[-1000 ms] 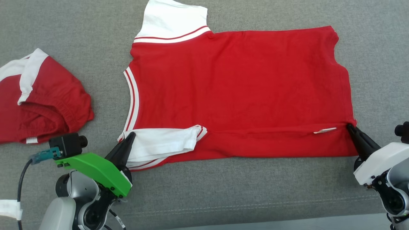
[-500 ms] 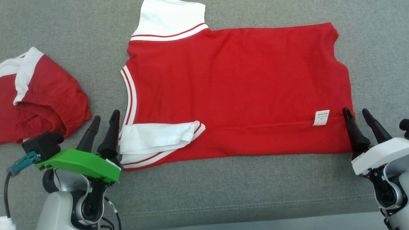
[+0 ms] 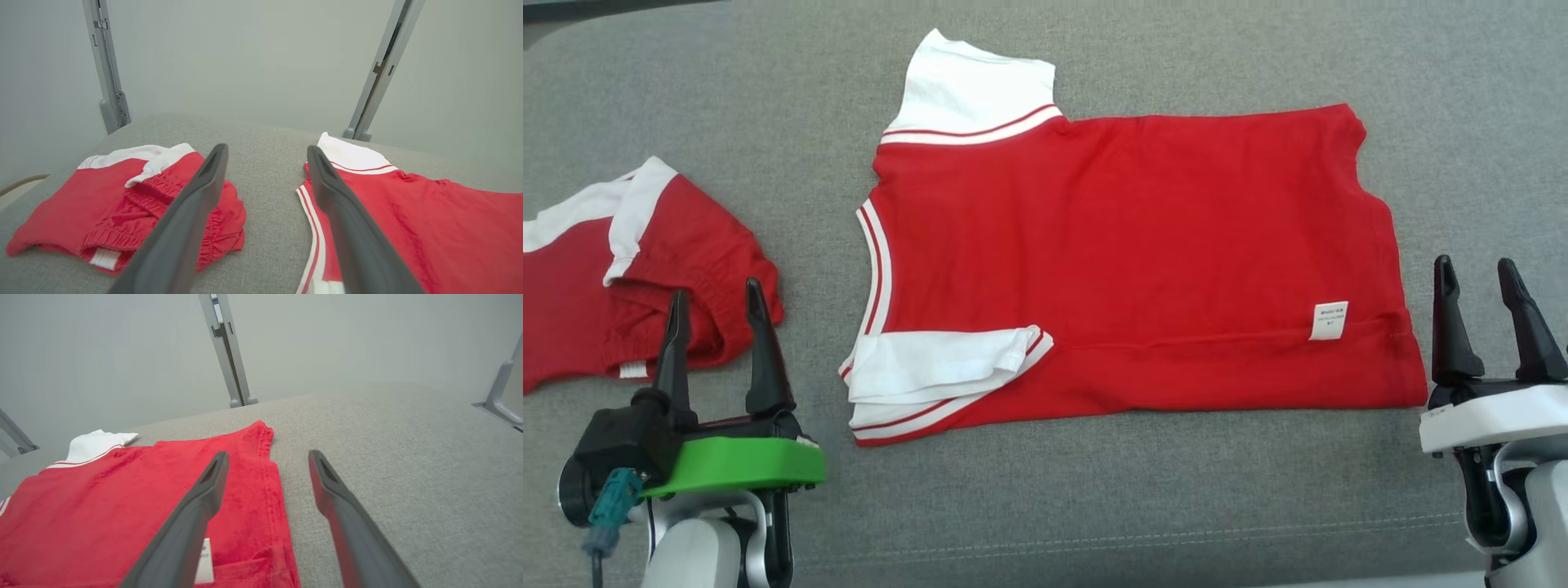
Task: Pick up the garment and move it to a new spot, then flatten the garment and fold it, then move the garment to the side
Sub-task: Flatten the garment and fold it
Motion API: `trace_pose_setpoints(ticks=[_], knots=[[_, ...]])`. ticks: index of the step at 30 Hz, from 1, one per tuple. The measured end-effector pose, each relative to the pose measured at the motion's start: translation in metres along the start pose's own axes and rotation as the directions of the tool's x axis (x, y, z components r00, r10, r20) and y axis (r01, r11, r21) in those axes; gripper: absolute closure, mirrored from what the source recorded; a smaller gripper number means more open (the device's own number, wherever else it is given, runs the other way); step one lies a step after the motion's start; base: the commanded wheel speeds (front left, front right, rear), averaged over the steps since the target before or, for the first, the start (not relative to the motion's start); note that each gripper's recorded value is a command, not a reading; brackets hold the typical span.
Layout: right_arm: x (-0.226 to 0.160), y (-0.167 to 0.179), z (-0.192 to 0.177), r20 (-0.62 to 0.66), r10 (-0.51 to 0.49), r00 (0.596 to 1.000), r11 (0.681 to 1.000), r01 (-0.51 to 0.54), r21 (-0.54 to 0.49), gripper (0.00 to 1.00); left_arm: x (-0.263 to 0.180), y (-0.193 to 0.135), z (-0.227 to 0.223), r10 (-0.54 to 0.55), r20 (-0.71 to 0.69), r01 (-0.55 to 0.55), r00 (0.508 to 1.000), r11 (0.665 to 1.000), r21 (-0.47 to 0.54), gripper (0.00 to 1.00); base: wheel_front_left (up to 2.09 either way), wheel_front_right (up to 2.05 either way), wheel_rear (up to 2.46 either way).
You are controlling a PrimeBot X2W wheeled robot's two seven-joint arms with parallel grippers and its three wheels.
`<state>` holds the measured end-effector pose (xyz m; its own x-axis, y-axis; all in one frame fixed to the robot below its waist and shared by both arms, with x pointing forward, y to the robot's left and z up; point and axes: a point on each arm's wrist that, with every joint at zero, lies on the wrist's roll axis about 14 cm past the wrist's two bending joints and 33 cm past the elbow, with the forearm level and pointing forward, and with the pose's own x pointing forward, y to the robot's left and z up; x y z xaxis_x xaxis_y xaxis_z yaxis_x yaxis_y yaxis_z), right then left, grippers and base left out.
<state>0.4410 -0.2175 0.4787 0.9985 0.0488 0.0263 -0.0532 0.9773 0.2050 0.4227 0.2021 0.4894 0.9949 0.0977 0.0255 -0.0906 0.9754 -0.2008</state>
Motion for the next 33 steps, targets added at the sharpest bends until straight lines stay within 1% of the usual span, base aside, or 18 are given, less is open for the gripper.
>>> trace_pose_setpoints(ticks=[5,8,12,18,25,33], knots=[[-0.011,0.021,0.019,0.057,0.042,0.997,0.998,-0.039,-0.056,0.0,-0.01,-0.003,0.011,-0.021,0.033,0.018,0.999,0.997,0.079,0.0,0.0,0.0,0.0],[-0.02,0.028,0.023,0.064,0.058,0.996,0.996,-0.053,-0.076,0.0,-0.018,-0.005,0.015,-0.036,0.041,0.031,0.999,0.993,0.115,0.0,0.0,0.0,0.0],[-0.034,0.037,0.022,0.059,0.071,0.996,0.994,-0.066,-0.087,0.0,-0.034,-0.007,0.009,-0.052,0.017,0.049,0.999,0.989,0.139,0.0,0.0,0.0,0.0],[-0.055,0.041,0.021,0.052,0.065,0.997,0.994,-0.06,-0.097,0.0,-0.056,-0.01,0.0,-0.071,-0.017,0.072,0.997,0.985,0.155,0.0,0.0,0.0,0.0],[-0.073,0.045,0.021,0.047,0.068,0.997,0.992,-0.062,-0.113,0.0,-0.073,-0.018,-0.007,-0.106,-0.043,0.111,0.993,0.984,0.14,0.0,0.0,0.0,0.0],[-0.08,0.058,0.023,0.057,0.094,0.994,0.99,-0.088,-0.108,0.0,-0.076,-0.019,-0.006,-0.117,-0.039,0.121,0.992,0.983,0.138,0.0,0.0,0.0,0.0]])
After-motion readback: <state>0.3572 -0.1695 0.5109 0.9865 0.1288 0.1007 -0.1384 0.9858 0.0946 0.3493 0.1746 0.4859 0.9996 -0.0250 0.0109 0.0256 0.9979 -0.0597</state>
